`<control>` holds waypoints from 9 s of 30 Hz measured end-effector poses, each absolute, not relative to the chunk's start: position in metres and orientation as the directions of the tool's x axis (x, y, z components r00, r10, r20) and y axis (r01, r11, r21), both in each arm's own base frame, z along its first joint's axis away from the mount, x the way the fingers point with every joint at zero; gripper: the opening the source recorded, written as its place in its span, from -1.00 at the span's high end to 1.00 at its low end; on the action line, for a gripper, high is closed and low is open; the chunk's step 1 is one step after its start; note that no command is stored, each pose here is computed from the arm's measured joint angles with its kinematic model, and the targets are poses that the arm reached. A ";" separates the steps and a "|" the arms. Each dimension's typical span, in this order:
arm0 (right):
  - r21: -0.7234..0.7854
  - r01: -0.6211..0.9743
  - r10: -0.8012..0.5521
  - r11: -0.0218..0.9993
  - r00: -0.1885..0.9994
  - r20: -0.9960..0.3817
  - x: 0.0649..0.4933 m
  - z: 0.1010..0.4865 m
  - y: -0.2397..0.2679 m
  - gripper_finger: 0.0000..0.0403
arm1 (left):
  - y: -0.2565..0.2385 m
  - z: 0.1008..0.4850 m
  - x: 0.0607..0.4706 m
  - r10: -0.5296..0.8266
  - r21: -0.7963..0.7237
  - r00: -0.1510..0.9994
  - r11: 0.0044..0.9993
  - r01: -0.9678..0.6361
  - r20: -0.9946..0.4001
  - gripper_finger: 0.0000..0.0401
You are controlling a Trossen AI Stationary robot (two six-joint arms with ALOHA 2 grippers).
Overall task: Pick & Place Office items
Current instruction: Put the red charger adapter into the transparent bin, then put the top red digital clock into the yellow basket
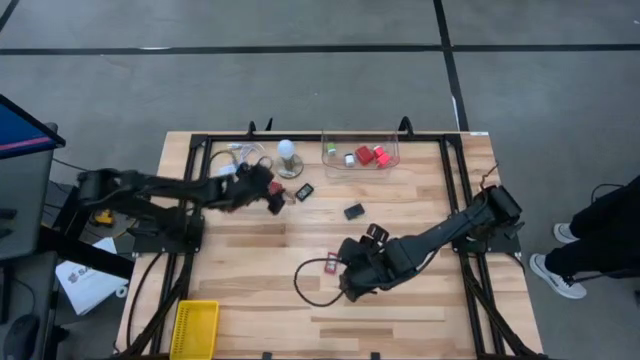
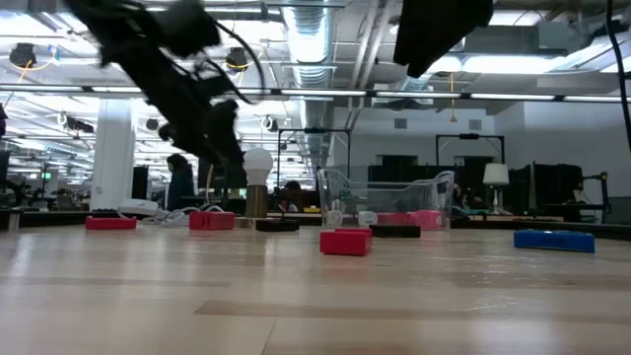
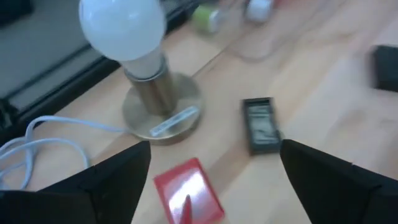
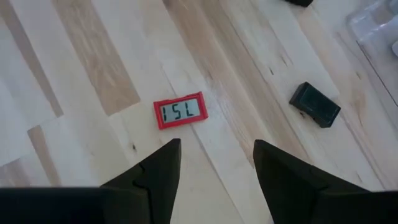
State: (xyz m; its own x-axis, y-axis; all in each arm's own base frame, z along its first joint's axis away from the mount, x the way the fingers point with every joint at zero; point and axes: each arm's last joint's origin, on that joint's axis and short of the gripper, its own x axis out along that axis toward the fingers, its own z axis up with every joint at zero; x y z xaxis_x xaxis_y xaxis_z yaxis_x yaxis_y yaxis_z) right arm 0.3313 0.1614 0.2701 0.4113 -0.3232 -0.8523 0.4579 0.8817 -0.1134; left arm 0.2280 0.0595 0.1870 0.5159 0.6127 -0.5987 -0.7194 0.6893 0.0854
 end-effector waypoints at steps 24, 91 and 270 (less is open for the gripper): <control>-0.170 0.419 -0.385 0.892 0.509 -0.770 0.302 0.272 0.207 0.03 | 0.111 0.164 0.242 0.323 -0.056 0.310 0.606 -0.794 -0.894 -0.96; -0.113 0.539 -0.523 0.835 0.712 -0.468 0.222 0.245 0.263 0.13 | 0.110 0.256 0.378 0.145 -0.187 0.875 0.948 -0.256 -0.463 -0.02; -0.036 0.513 -0.467 0.858 0.747 -0.474 0.219 0.231 0.272 0.12 | 0.127 0.159 0.211 -0.076 0.015 -0.165 0.871 -0.492 -0.983 -0.48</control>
